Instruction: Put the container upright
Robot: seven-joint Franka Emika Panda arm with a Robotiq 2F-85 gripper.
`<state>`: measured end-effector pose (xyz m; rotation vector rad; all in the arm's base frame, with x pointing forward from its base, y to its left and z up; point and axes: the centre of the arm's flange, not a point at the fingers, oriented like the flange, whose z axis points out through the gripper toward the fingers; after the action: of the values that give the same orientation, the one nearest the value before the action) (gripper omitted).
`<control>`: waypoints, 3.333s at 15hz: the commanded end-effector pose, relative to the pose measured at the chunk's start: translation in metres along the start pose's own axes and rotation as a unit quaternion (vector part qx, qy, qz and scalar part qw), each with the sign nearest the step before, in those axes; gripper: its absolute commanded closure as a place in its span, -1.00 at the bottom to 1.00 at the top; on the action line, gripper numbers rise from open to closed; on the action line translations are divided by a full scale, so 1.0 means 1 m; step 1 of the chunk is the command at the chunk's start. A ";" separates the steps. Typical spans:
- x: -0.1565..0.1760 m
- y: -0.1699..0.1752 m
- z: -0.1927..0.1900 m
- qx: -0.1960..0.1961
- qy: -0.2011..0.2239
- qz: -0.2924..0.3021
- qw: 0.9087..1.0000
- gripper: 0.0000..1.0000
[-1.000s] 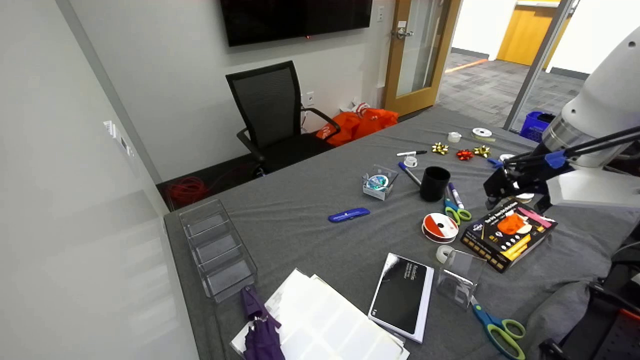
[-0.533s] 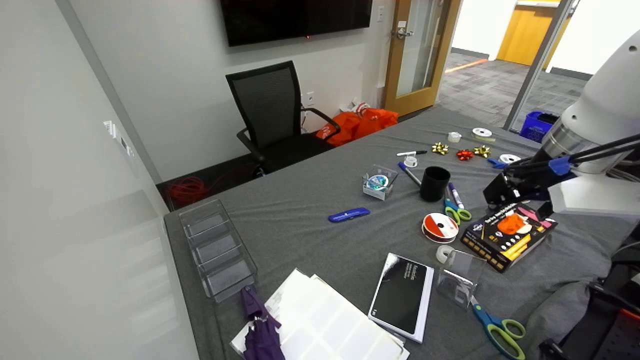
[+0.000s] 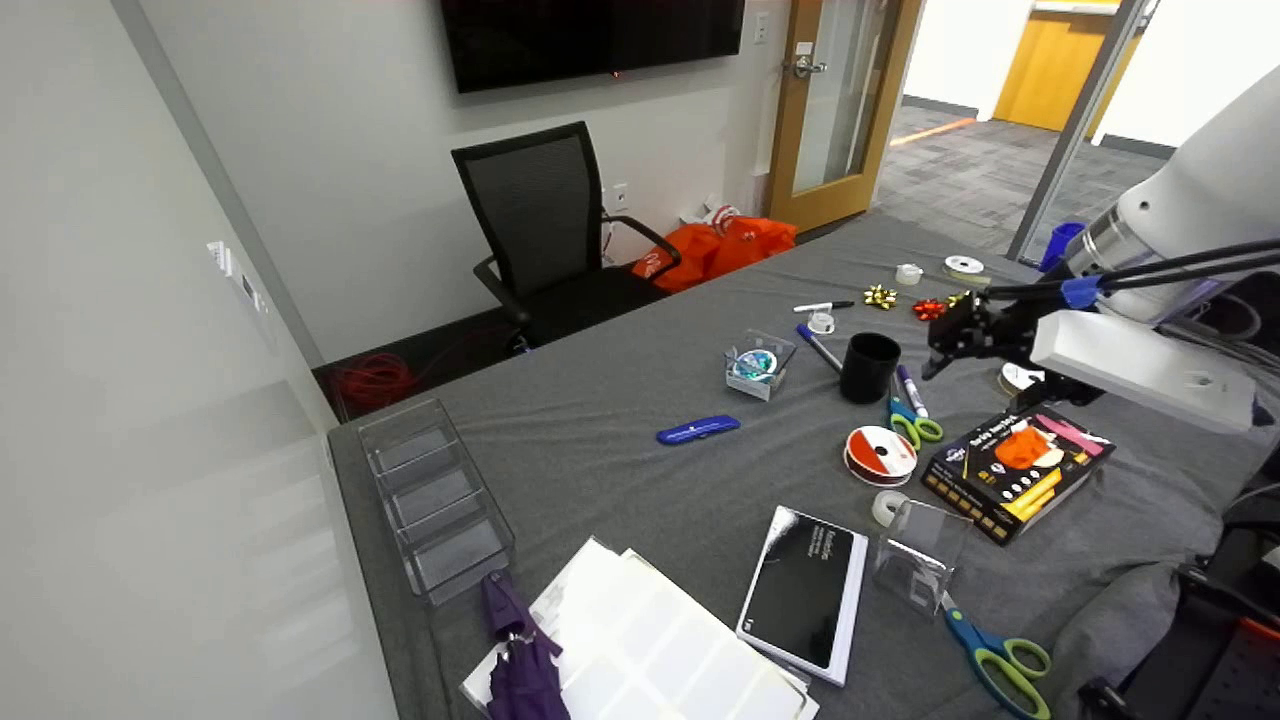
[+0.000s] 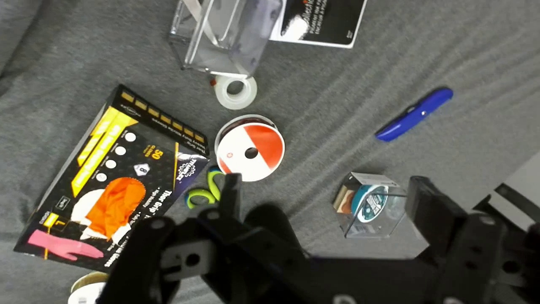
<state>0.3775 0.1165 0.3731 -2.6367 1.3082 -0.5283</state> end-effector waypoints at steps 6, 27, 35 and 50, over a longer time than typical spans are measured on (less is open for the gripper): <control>-0.006 0.044 0.054 -0.065 -0.029 0.224 0.972 -1.00; -0.074 0.091 0.137 -0.064 -0.090 0.176 0.978 -1.00; -0.058 0.089 0.145 -0.016 -0.069 0.138 0.988 -1.00; -0.048 0.086 0.136 -0.014 -0.077 0.118 0.990 -1.00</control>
<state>0.3807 0.1007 0.2141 -2.4073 1.5432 -0.3164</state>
